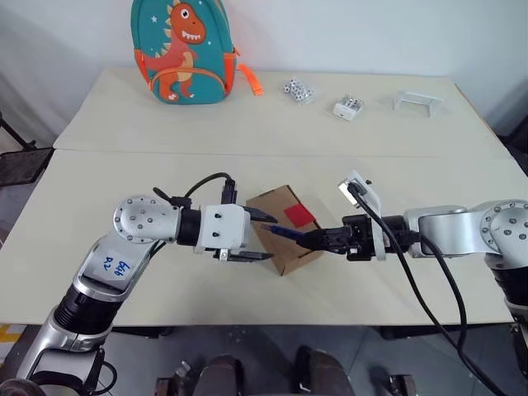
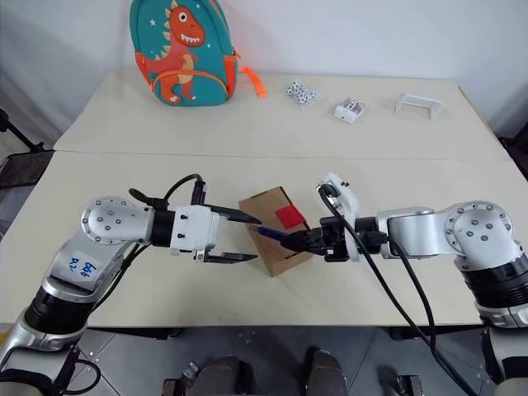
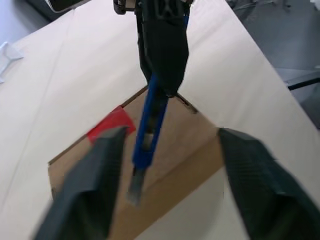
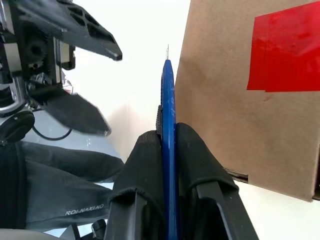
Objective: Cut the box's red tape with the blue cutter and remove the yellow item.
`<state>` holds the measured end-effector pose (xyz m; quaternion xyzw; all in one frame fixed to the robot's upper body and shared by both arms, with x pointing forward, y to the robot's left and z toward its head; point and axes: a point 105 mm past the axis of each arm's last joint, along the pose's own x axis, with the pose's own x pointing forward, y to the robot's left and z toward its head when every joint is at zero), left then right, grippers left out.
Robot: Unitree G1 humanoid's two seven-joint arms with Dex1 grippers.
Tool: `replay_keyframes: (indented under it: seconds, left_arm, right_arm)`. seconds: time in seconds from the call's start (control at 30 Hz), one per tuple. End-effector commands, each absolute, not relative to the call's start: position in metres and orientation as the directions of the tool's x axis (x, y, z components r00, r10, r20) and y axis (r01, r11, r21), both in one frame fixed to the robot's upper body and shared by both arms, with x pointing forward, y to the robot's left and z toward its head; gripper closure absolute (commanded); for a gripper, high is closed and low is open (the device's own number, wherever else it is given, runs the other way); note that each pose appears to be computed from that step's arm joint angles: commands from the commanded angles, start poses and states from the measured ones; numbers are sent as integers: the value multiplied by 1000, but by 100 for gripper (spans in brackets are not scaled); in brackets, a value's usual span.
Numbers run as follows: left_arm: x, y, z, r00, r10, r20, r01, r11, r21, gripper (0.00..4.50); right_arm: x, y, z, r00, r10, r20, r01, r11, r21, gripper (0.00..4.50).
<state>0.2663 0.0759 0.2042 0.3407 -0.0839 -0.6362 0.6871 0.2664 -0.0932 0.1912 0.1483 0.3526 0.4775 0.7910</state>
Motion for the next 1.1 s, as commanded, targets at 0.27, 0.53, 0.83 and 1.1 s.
replay_keyframes:
  seconds: [0.27, 0.53, 0.83, 1.1]
  left_arm:
    - [270, 149, 235, 297, -944, -141, 938, 262, 226, 67]
    - [303, 149, 209, 418, -902, -107, 907, 409, 103, 180]
    - [319, 102, 191, 365, -912, -188, 926, 335, 177, 450]
    - [326, 71, 186, 332, -921, -202, 935, 293, 203, 450]
  right_arm:
    - [257, -130, 246, 428, 851, -306, -727, 525, 442, 441]
    - [255, -164, 244, 626, 672, -395, -682, 718, 141, 441]
    - [250, -145, 231, 651, 644, -402, -726, 683, -80, 441]
    - [267, -134, 229, 694, 601, -398, -688, 715, -120, 441]
